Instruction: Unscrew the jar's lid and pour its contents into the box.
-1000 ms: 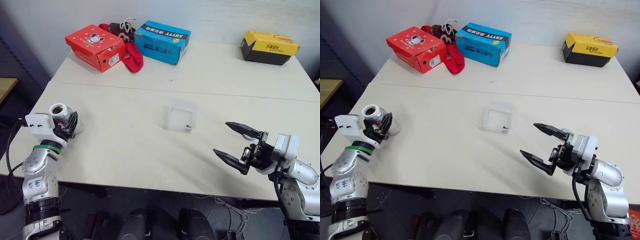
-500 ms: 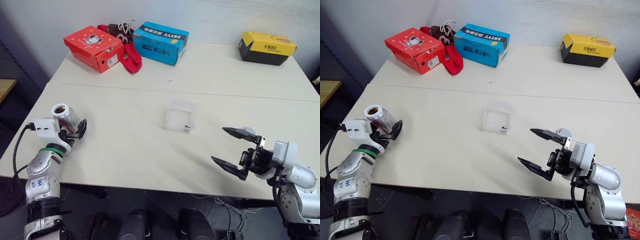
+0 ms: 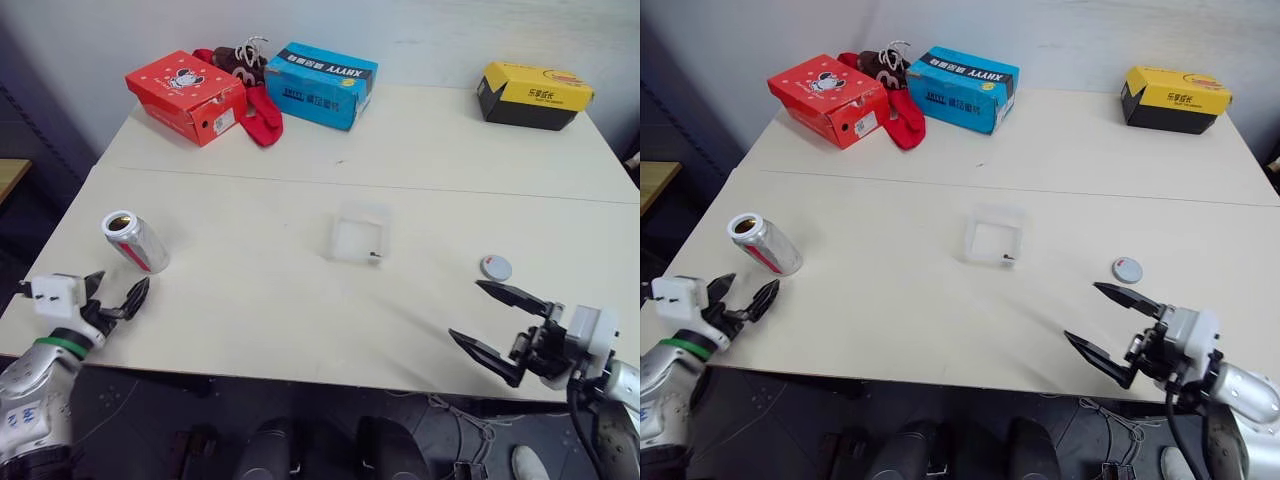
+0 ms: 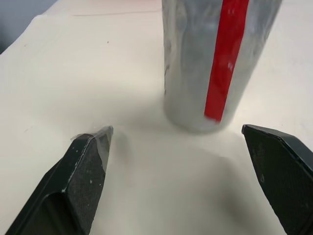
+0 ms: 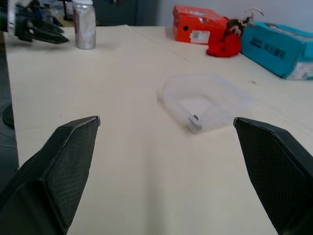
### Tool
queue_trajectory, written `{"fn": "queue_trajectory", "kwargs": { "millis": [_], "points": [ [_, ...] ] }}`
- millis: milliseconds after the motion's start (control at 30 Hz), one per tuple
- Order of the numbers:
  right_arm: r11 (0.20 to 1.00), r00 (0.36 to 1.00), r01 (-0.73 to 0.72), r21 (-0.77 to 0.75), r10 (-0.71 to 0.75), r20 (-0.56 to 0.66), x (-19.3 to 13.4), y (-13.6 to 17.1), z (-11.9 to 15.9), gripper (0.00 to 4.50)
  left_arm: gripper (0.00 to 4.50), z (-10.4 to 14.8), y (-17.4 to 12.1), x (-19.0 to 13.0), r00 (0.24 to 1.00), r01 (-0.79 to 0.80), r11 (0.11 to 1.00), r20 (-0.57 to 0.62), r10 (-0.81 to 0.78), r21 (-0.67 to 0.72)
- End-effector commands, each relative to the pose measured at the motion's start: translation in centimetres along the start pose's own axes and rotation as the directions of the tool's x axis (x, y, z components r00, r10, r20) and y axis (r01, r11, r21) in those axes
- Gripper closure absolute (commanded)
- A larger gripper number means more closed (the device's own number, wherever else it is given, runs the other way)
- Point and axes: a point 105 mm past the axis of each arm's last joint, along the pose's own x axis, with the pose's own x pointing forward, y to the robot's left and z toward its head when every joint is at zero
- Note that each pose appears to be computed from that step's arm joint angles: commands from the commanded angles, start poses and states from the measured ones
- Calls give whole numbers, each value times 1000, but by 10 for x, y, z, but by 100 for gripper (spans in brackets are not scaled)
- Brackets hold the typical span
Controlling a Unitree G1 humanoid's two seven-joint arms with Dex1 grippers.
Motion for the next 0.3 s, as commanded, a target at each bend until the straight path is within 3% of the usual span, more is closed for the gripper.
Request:
{"fn": "queue_trajectory", "kwargs": {
  "millis": [33, 167, 300],
  "points": [
    [996, 999, -15, -87, 12, -39, -23, -4, 19, 0, 3, 21, -16, -19, 978, 207, 949, -33, -205, 236],
    [990, 989, -80, -120, 64, -133, -45, -9, 21, 0, 3, 24, -50, -41, 891, 454, 827, -140, -433, 332],
    [982, 980, -123, -140, 98, -175, -54, -18, 20, 0, 3, 22, -61, -57, 849, 529, 779, -191, -493, 337]
  ]
}}
